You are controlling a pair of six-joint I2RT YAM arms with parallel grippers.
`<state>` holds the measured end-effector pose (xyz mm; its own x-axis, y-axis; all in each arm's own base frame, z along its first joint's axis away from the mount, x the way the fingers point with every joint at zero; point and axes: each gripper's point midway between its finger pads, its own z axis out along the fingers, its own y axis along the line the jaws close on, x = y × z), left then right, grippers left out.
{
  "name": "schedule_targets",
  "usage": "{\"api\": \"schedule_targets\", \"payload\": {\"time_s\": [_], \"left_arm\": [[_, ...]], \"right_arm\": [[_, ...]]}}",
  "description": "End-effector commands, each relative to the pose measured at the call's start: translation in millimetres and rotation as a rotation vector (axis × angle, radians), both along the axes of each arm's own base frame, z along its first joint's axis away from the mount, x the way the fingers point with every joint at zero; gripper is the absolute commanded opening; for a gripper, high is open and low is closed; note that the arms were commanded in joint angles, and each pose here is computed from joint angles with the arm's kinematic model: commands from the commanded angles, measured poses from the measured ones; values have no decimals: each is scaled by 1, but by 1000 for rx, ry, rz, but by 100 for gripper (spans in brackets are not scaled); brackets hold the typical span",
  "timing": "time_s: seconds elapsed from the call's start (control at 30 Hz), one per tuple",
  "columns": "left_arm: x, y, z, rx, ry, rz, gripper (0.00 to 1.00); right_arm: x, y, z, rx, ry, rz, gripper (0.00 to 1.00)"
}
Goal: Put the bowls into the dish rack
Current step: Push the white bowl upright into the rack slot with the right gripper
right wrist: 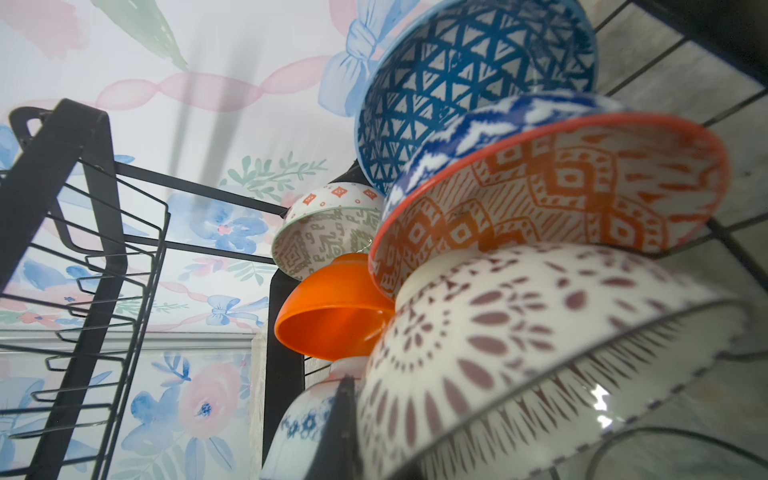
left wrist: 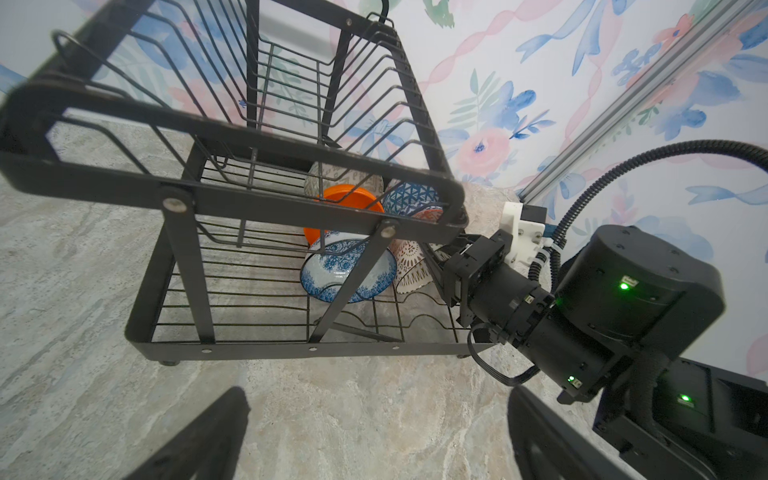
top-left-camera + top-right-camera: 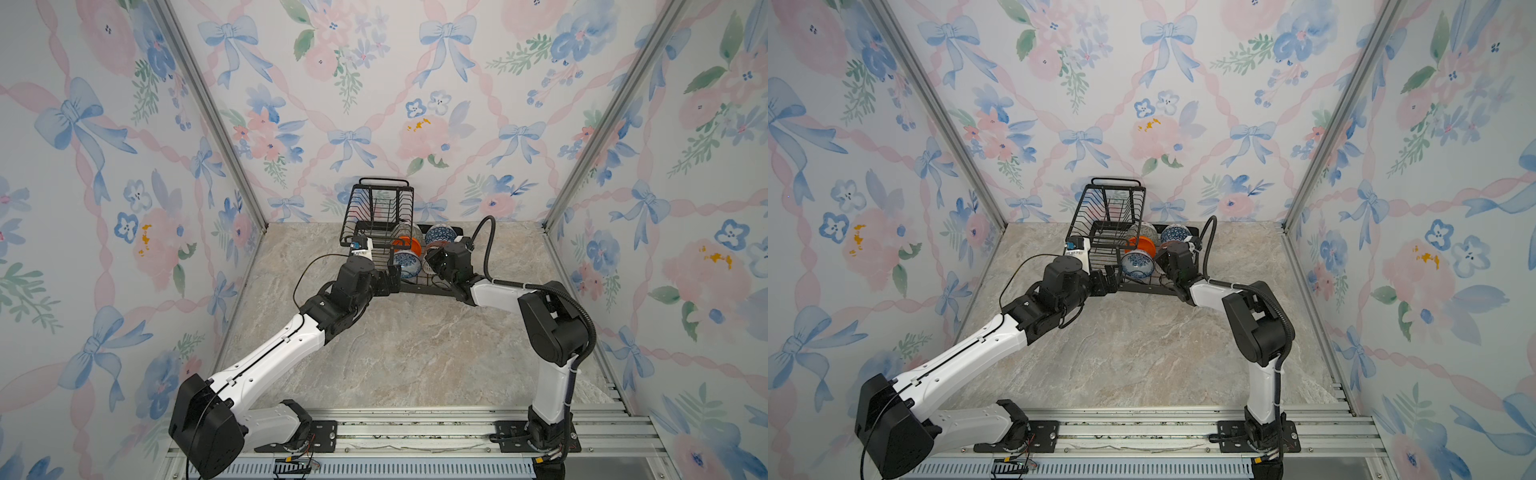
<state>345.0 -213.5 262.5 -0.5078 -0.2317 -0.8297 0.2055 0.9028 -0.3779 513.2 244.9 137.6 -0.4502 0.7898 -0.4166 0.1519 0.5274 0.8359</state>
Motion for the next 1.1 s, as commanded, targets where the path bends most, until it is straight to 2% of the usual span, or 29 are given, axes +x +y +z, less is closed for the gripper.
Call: {"api": "schedule_targets", "payload": {"time_s": [0.0,0.5,1.07], "left_arm": [[5,-3,8,0,-15,-14,98],[16,-7,2,10,0,-6,98],[14,-9,2,-16,11,-10,98]], "right_arm": [[14,2,19,4,-74,6,0],[8,-9,-1,-49,-20,3,0],[-19,-6,-29,-105,50,-13,0]]}}
